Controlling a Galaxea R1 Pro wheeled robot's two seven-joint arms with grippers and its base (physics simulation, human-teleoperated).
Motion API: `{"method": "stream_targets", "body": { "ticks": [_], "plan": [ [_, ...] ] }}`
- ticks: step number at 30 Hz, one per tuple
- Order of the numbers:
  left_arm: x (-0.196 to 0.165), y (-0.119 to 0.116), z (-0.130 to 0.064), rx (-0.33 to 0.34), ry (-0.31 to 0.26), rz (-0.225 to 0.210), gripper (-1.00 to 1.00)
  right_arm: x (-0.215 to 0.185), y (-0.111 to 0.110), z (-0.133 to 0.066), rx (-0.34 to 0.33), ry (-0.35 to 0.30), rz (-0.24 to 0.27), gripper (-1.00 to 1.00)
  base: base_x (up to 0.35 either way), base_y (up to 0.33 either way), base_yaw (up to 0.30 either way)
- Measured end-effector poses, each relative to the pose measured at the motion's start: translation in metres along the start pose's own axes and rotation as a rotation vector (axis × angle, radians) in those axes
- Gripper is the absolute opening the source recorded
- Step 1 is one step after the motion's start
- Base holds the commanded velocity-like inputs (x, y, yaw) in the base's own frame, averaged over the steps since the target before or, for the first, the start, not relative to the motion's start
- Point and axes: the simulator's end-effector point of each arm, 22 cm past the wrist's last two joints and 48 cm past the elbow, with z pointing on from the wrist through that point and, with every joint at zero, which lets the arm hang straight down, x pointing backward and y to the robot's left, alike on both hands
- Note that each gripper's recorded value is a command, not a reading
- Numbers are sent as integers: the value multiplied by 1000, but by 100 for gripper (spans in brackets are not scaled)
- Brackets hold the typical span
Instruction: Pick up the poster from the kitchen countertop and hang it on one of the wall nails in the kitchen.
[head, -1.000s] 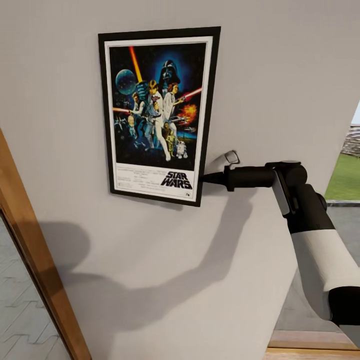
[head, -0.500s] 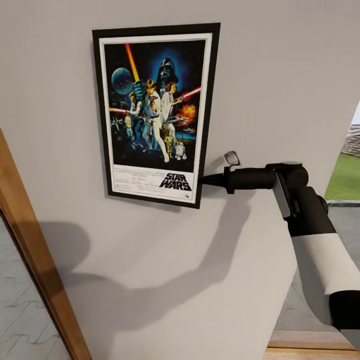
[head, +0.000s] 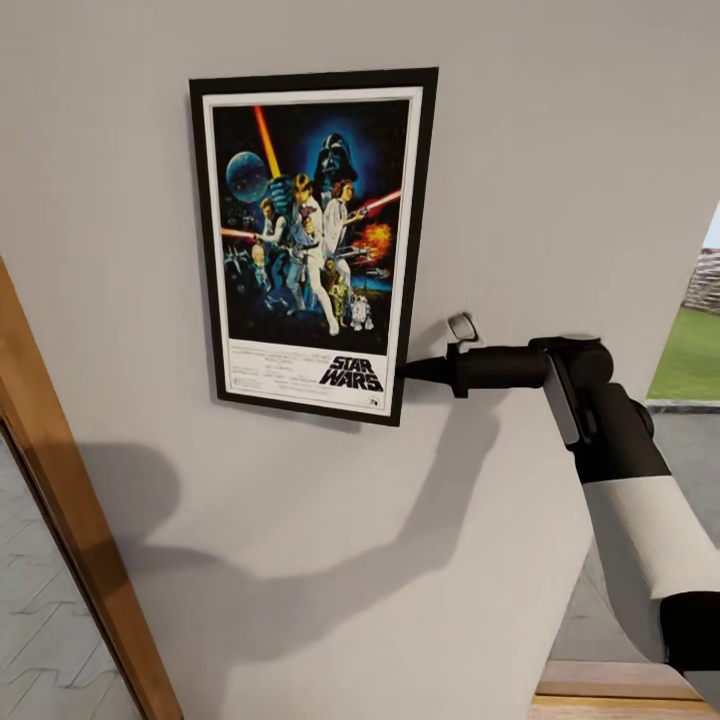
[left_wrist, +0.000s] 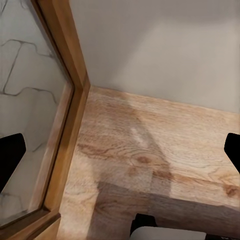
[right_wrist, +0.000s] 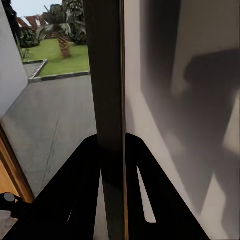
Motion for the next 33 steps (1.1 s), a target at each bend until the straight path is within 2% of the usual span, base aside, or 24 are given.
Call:
{"method": "stream_targets", "body": {
  "ticks": [9,19,33],
  "plan": [
    [0,0,0,0,0,0,100,5,0,0,-3,0,2,-100,0,0,0],
    [0,0,0,0,-1,0,100,10,0,1,-5,-5,-28,-100,0,0,0],
    [-1,0,0,0,-1,1,100,12,1,1,-6,-5,-30,-100,0,0,0]
  ]
}}
